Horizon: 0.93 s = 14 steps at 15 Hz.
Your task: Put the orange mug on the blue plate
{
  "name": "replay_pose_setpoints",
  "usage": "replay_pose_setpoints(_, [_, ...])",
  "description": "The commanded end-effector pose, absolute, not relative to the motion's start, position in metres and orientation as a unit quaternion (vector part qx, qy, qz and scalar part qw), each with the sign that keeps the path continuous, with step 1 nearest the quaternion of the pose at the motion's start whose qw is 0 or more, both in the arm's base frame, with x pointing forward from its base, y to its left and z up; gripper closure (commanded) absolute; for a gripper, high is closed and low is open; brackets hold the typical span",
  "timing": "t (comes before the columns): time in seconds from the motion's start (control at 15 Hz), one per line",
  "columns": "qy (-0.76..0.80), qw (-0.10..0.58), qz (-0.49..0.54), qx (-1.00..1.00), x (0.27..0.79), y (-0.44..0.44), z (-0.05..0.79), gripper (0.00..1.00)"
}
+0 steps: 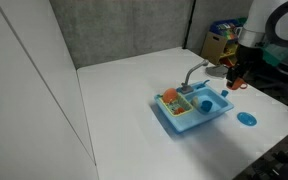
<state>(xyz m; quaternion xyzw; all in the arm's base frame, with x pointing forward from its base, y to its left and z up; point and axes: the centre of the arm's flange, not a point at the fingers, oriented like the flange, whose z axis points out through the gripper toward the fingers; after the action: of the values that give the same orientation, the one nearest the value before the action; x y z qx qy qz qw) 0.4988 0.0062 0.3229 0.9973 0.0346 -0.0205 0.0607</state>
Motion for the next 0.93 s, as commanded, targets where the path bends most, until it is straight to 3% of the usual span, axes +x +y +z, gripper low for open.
replay_pose_setpoints(0.0, [0.000, 0.046, -0.018, 0.999, 0.481, -0.035, 0.332, 0.64])
replay_pose_setpoints(0.87, [-0.151, 0.032, -0.031, 0.987, 0.448, -0.175, 0.315, 0.64])
